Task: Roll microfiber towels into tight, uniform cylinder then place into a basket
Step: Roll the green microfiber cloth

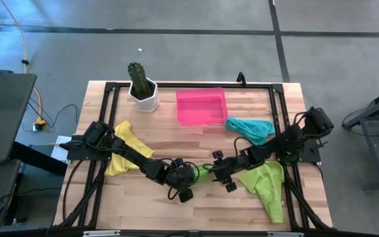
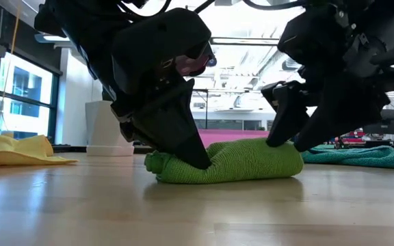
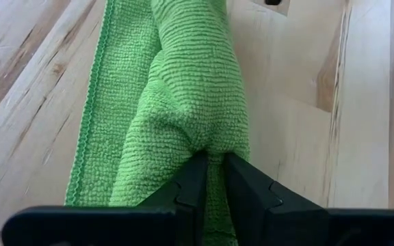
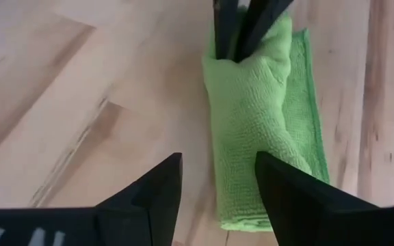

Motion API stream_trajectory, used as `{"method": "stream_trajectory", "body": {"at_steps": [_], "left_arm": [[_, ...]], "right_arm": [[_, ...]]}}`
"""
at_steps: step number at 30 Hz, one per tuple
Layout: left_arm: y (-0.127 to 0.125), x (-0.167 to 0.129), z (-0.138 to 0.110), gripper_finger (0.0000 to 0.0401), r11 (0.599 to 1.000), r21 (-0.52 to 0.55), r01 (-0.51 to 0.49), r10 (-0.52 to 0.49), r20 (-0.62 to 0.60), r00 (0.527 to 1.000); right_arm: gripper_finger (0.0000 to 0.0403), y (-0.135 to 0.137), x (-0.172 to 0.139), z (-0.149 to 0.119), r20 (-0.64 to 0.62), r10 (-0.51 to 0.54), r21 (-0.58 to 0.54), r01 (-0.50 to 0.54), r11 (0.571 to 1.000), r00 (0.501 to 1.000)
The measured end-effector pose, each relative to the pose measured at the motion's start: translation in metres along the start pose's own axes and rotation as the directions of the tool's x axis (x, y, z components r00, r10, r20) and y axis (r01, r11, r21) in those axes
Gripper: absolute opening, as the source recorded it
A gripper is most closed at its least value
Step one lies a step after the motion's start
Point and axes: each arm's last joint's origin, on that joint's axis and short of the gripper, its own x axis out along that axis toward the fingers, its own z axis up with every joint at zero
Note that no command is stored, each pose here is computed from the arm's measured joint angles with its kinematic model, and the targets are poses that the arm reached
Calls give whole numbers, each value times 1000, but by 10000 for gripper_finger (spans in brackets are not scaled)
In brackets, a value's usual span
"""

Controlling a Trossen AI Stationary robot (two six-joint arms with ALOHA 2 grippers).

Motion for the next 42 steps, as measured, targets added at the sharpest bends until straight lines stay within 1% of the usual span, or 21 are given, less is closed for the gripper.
{"method": "stream_trajectory", "body": {"at_steps": [9,15,18,22,25,28,31,34,36,37,39,40,42], "left_arm": [[-1,0,2,47,1000,-13,8,-8,16,1000],[-1,-1,3,47,999,-33,12,-12,22,1000],[-1,-1,3,47,999,-33,10,-10,24,1000],[-1,-1,3,47,999,-33,10,-9,24,1000],[-2,-5,6,47,999,-37,18,-17,32,999],[-2,-12,9,47,999,-42,29,-27,40,999],[-3,-18,13,47,998,-45,47,-45,45,998],[-4,-22,14,47,996,-47,75,-74,30,997],[-5,-24,15,47,994,-47,95,-94,21,995],[-6,-25,15,47,993,-46,106,-105,17,994],[-7,-29,17,47,992,-41,120,-119,17,993],[-7,-30,19,47,992,-21,125,-125,25,992],[-9,-35,21,47,990,56,130,-133,42,990]], "right_arm": [[181,-7,1,-2,-12,-69,12,69,998,998],[181,-9,17,-13,-64,-80,14,81,997,995],[181,-8,24,-18,-75,-88,31,91,995,993],[180,-8,26,-20,-90,-89,74,96,993,992],[164,-10,25,-21,-100,-86,132,99,986,991],[131,-13,25,-22,-108,-52,192,72,979,993],[87,-17,25,-23,-114,-31,255,60,965,993],[40,-19,25,-24,-118,-4,290,38,956,993],[15,-20,25,-24,-112,40,302,-5,953,993],[10,-20,25,-24,-107,72,311,-35,950,992],[13,-23,24,-24,-94,151,359,-108,927,984],[14,-25,24,-25,-87,194,391,-145,909,977],[13,-29,24,-27,-77,259,453,-197,869,963]]}}
